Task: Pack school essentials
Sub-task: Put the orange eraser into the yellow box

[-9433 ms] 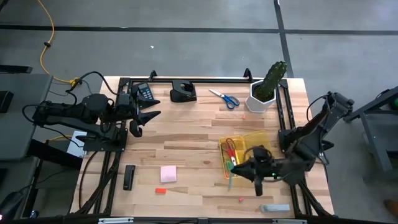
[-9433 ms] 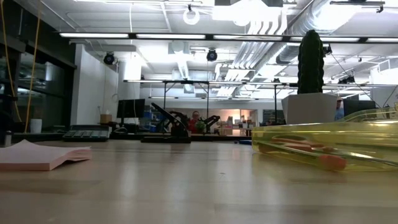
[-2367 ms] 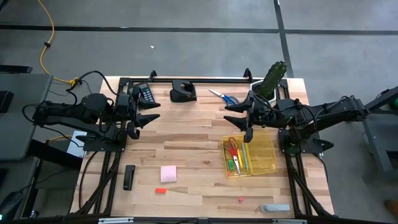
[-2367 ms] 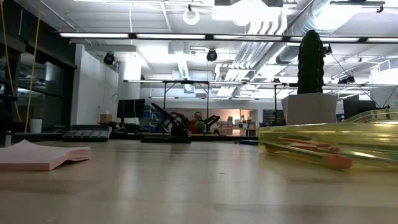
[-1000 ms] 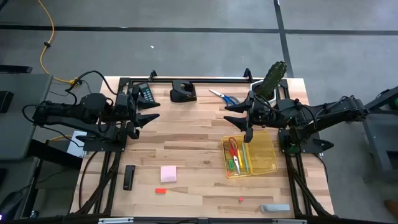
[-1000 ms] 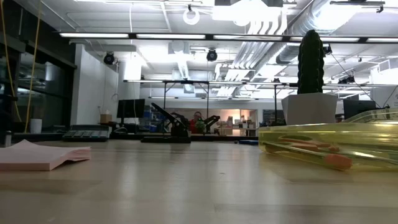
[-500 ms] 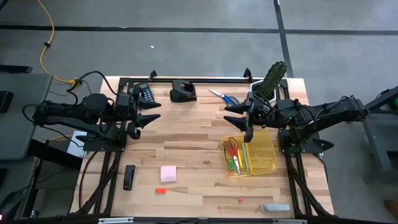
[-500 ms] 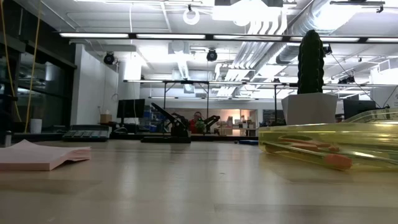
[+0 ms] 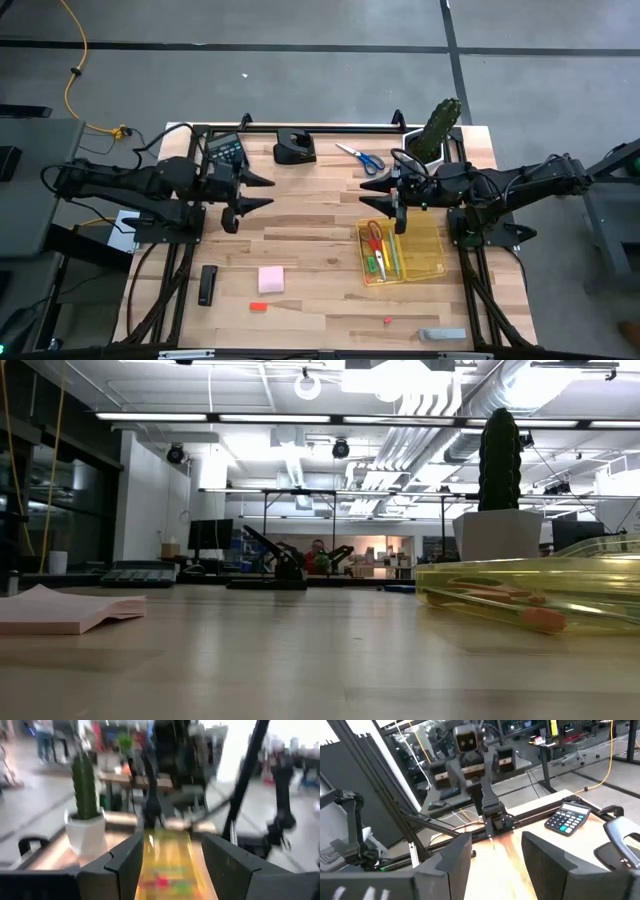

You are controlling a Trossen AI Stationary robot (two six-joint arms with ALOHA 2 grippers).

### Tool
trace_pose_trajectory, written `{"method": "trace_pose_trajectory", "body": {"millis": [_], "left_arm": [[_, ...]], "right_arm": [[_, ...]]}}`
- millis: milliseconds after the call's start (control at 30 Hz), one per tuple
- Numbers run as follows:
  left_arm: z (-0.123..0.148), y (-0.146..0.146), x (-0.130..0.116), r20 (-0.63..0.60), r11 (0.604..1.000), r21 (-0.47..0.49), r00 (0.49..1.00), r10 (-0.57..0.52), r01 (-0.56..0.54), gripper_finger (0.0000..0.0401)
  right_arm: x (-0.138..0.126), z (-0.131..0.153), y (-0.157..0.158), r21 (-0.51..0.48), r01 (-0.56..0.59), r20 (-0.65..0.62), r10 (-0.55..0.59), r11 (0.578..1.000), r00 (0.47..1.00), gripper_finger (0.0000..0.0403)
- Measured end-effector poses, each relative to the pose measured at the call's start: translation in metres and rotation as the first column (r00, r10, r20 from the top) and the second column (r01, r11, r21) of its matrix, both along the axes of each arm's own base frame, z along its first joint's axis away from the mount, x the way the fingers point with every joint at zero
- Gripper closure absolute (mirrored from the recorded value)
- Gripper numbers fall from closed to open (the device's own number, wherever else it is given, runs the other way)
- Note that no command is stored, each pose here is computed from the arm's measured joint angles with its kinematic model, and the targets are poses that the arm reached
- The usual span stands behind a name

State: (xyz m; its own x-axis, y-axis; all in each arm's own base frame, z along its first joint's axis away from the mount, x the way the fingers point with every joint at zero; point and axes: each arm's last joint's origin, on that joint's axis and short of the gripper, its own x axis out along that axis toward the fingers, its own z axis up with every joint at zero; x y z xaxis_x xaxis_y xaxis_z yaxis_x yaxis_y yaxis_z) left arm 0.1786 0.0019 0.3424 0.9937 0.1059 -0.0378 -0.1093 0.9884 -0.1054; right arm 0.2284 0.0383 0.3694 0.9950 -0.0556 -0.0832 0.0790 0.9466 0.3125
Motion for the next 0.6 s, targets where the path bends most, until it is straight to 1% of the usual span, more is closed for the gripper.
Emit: {"method": "trace_pose_trajectory", "body": {"millis": [100, 133, 200, 300, 367, 433, 500, 600], "left_arm": [[-0.004, -0.009, 0.001, -0.146, 0.998, -0.009, 0.987, -0.07, 0.07, 0.0203], [-0.006, -0.013, 0.0, -0.211, 0.996, -0.019, 0.973, -0.094, 0.092, 0.0199], [-0.012, -0.022, 0.0, -0.347, 0.991, -0.045, 0.928, -0.137, 0.13, 0.019], [-0.028, -0.042, 0.001, -0.512, 0.976, -0.115, 0.831, -0.216, 0.182, 0.0176], [-0.04, -0.06, 0.003, -0.59, 0.962, -0.164, 0.76, -0.271, 0.216, 0.0169], [-0.053, -0.08, 0.006, -0.662, 0.948, -0.191, 0.68, -0.316, 0.255, 0.0165], [-0.066, -0.102, 0.009, -0.708, 0.932, -0.206, 0.612, -0.353, 0.299, 0.0165], [-0.089, -0.134, 0.016, -0.76, 0.918, -0.21, 0.535, -0.37, 0.336, 0.0165]], "right_arm": [[0.0, 0.0, 0.0, -0.005, -0.001, 0.0, 0.001, 1.0, 1.0, 0.0236], [0.0, 0.0, 0.0, -0.005, -0.001, 0.0, 0.001, 1.0, 1.0, 0.0236], [0.0, 0.0, 0.0, -0.006, -0.001, -0.003, 0.001, 1.0, 1.0, 0.0236], [0.0, -0.002, 0.0, -0.011, -0.001, -0.02, 0.001, 1.0, 1.0, 0.0236], [0.0, -0.003, 0.0, -0.013, -0.001, -0.027, 0.001, 1.0, 1.0, 0.0236], [0.0, -0.004, 0.0, -0.016, -0.001, -0.04, 0.001, 1.0, 0.999, 0.0236], [0.0, -0.005, 0.0, -0.017, -0.002, -0.048, 0.001, 1.0, 0.999, 0.0236], [-0.001, -0.006, 0.0, -0.02, -0.002, -0.059, 0.001, 1.0, 0.998, 0.0236]]}}
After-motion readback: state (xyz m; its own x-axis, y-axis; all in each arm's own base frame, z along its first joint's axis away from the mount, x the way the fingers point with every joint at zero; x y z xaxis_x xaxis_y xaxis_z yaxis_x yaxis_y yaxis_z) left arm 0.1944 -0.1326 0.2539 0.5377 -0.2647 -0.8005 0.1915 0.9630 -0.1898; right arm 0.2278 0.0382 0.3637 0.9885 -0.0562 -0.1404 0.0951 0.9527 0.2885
